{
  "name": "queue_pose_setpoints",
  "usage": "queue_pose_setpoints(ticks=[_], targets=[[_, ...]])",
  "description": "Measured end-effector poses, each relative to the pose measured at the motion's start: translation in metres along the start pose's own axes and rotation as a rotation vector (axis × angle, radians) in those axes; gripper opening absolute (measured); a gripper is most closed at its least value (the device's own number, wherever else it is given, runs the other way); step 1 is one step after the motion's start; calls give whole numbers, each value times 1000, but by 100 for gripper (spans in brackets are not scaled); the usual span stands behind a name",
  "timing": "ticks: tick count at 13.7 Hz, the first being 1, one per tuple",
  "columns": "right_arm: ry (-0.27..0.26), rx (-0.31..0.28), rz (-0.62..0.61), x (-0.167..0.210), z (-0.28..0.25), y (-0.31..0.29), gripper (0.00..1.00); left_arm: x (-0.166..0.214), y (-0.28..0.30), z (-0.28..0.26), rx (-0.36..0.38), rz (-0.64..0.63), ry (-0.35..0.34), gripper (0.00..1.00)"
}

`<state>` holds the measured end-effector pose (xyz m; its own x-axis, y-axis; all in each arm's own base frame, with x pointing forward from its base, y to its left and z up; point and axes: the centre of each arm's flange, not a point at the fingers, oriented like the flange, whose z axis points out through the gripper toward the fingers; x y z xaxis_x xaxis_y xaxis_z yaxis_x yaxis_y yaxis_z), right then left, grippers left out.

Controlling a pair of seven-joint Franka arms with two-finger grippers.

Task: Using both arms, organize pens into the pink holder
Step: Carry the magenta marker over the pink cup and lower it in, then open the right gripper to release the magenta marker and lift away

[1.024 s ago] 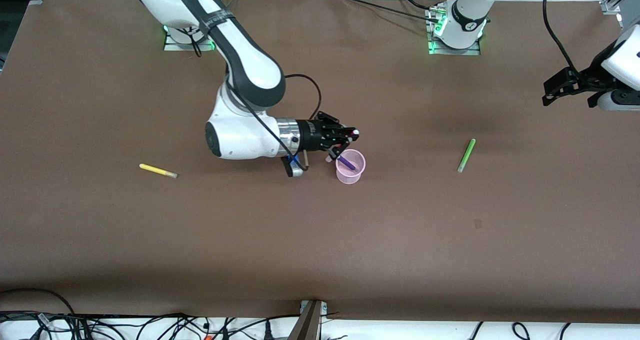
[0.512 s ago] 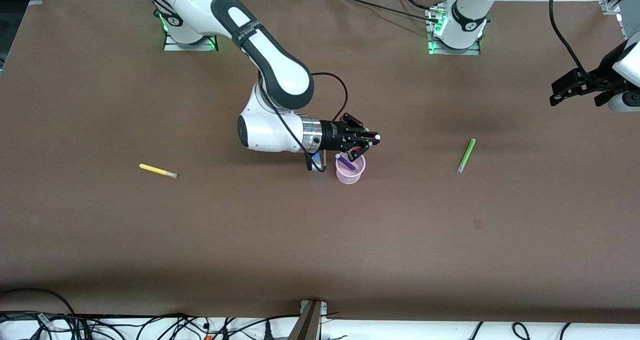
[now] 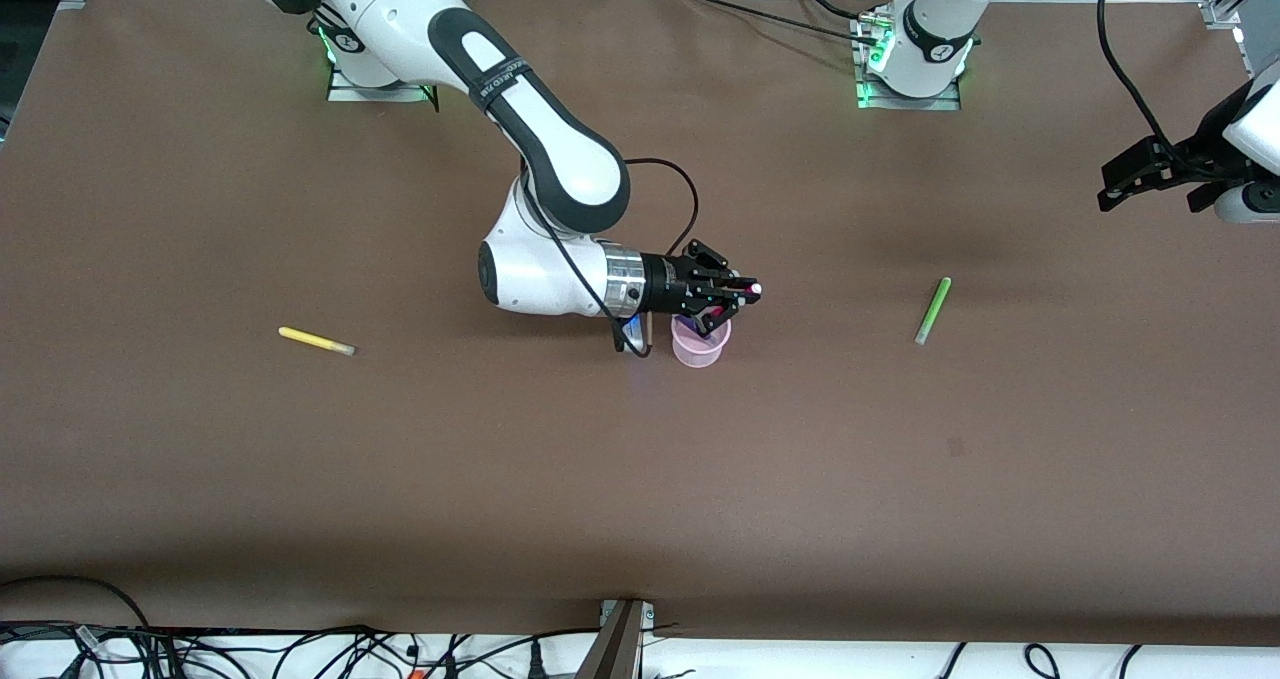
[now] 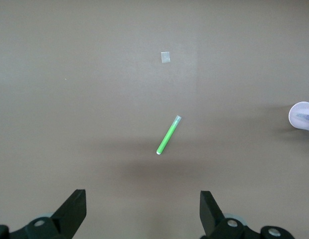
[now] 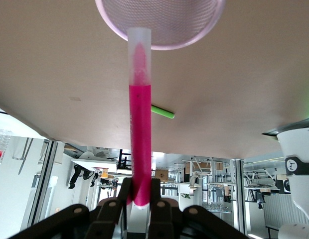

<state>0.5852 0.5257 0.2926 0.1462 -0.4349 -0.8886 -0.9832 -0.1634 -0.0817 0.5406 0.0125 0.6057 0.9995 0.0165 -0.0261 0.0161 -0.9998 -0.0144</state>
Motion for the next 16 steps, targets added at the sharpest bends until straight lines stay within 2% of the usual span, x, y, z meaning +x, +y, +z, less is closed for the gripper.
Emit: queue_pose_setpoints(ticks=[11, 12, 16], targets=[[16, -8, -17, 23, 14, 1, 18, 0, 1, 0, 0, -2, -1, 100], [18, -7, -17, 24, 13, 0, 21, 0, 1, 0, 0, -2, -1, 100], [21, -4, -19, 26, 12, -1, 61, 0, 1, 0, 0, -2, -2, 100]])
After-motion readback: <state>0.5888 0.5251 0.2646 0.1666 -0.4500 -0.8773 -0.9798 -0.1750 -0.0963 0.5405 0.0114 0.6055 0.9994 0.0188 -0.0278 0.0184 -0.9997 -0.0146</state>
